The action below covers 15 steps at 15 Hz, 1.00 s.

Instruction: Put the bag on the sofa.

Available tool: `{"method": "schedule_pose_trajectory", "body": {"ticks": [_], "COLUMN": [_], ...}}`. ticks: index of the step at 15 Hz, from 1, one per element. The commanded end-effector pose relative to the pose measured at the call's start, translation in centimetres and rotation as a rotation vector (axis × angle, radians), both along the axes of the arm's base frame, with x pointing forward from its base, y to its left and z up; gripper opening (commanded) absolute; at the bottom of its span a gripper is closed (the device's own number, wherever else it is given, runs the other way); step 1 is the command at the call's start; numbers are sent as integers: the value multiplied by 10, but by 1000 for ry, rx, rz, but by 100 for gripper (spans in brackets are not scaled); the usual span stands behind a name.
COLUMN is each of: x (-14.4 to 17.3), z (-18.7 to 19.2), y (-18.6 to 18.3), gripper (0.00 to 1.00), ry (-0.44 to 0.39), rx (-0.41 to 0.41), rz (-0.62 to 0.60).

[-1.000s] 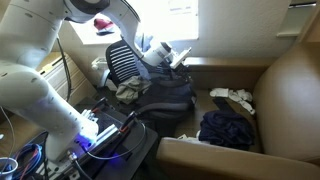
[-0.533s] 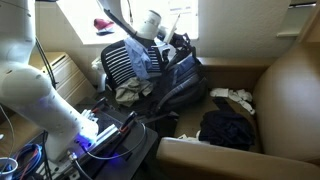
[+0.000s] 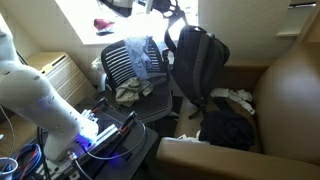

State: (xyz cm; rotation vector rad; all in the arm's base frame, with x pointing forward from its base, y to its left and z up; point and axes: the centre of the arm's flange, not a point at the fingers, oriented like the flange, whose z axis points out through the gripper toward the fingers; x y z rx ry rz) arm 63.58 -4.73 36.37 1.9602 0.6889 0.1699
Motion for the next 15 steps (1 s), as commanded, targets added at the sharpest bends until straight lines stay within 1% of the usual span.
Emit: {"method": "schedule_pose_trajectory", "body": {"ticks": [1, 4, 6, 8, 10, 12, 13, 15], "x": [-22, -14, -1, 14, 26, 36, 45, 50], "z": [86, 106, 102, 84, 61, 45, 49, 52], "y": [13, 12, -4, -29, -63, -93, -126, -158], "gripper": [2, 2, 2, 2, 2, 2, 2, 2], "ry": [-189, -372, -477, -574, -655, -729, -762, -809], "rx": [36, 20, -22, -92, -163, -218, -246, -318], "rz": [-64, -22, -1, -5, -3, -25, -46, -85]}}
